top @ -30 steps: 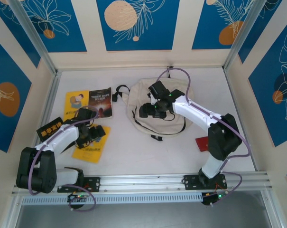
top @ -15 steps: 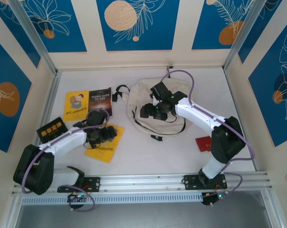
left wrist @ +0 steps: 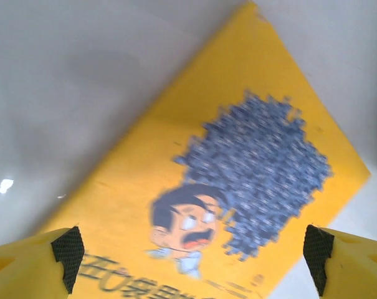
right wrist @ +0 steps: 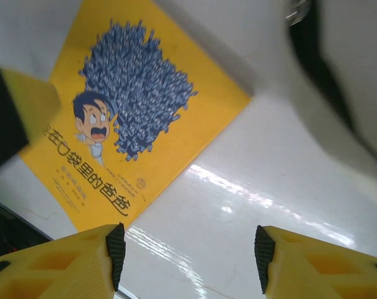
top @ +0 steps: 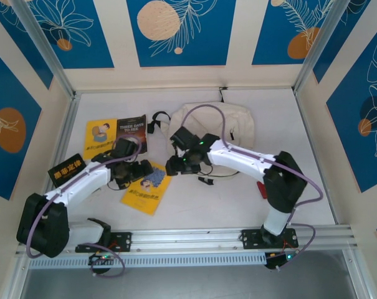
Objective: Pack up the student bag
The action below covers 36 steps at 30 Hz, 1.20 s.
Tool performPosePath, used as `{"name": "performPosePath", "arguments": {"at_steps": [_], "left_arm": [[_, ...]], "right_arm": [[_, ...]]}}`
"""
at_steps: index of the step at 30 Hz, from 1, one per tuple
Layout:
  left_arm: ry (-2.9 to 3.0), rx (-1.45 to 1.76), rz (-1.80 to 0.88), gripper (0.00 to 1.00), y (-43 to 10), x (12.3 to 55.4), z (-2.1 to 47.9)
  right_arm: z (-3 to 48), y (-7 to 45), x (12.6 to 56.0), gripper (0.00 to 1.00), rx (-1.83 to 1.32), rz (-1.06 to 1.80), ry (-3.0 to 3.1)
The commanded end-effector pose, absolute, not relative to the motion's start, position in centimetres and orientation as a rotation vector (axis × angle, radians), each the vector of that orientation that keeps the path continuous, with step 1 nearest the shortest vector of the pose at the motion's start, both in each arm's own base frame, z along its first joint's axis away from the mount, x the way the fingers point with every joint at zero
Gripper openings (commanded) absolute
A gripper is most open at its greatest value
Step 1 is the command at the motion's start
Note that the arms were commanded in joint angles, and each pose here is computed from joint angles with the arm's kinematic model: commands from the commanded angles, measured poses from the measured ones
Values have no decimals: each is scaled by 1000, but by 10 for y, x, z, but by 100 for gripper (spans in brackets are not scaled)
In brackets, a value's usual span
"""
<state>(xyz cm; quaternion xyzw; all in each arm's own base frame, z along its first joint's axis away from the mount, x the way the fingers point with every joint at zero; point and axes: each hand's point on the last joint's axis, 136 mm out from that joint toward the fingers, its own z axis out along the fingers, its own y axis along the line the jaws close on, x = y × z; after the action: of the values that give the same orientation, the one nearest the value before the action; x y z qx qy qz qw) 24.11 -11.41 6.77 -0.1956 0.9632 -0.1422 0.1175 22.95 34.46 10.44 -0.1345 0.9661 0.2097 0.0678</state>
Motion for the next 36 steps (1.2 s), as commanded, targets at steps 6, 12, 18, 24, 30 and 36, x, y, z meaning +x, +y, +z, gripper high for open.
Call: {"name": "performPosePath", "arguments": {"at_steps": [6,12,18,24,30,36], "left_arm": [[2948,-537,-355,92,-95,222,38],[2982,-524,-363,76,-96,215,32],[3010,-516,-439,55,-102,199,28],[2998,-491,-666,47,-125,190,31],[2949,-471,-748,45,-133,191,42],[2972,-465,-551,50,-113,193,39]], "right_arm": [[65,384,215,54,-508,538,3001],[38,387,226,48,-459,424,3054],[21,379,238,43,-378,337,3088],[11,380,263,42,-358,321,3067],[30,382,280,42,-339,337,3030],[47,369,258,48,-301,384,3059]]}}
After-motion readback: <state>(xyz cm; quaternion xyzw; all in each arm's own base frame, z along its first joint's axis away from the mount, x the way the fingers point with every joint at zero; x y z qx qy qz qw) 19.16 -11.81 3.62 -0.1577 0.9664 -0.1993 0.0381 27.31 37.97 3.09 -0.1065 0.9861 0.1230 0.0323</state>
